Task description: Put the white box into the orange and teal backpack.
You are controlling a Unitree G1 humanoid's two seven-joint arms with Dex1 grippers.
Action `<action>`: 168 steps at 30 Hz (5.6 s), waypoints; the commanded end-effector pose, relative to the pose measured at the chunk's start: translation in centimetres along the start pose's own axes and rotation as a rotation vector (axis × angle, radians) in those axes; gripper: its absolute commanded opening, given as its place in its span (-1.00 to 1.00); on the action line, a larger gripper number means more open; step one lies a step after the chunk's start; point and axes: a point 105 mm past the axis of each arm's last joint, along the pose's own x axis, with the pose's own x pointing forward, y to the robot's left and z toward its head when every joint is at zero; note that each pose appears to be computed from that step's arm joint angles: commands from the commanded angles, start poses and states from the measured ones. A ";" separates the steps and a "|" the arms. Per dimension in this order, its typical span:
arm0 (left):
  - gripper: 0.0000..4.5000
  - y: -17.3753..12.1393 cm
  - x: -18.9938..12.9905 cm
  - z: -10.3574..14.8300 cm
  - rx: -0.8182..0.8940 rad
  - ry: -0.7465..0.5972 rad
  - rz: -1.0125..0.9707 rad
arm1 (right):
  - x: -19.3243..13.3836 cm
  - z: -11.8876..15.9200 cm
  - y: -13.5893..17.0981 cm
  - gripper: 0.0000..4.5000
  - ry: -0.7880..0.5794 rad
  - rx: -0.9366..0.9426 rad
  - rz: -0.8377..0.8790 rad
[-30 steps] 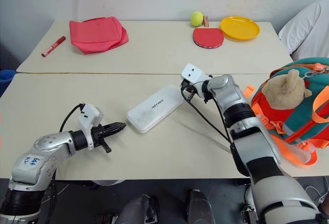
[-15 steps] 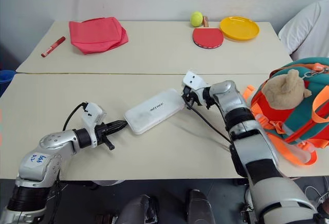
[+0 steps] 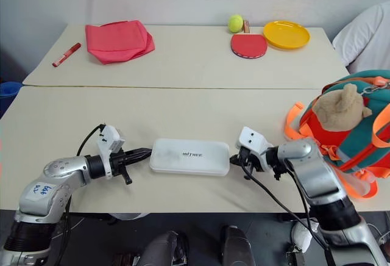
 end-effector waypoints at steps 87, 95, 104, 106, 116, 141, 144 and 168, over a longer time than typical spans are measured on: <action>-0.43 -4.8 1.5 5.1 0.032 -0.083 -0.750 | -21.2 -7.9 -1.9 0.99 -0.381 0.226 -0.800; -0.43 -3.9 0.0 9.9 0.009 -0.284 -0.658 | -16.4 -2.9 -5.7 0.45 -0.547 0.171 -0.667; -0.43 -1.6 -3.2 10.2 -0.005 -0.257 -0.566 | -9.4 3.0 -3.3 -0.83 -0.576 0.058 -0.320; -0.43 -1.0 -3.4 10.4 -0.028 -0.267 -0.544 | -7.5 5.3 -1.4 -0.98 -0.600 0.019 -0.179; -0.43 2.8 -5.9 13.6 -0.120 -0.484 -0.339 | -5.5 11.8 8.2 -0.98 -0.665 0.040 0.379; -0.43 -1.9 0.3 14.8 0.204 -0.171 -0.602 | -11.3 5.0 5.0 -0.98 -0.331 0.265 0.246; -0.43 -1.6 0.3 15.5 0.219 -0.157 -0.603 | -11.6 4.8 4.8 -0.98 -0.332 0.272 0.219; -0.28 -9.7 15.5 17.5 0.577 -0.021 -0.680 | -9.8 5.4 5.5 -0.99 -0.396 0.268 0.224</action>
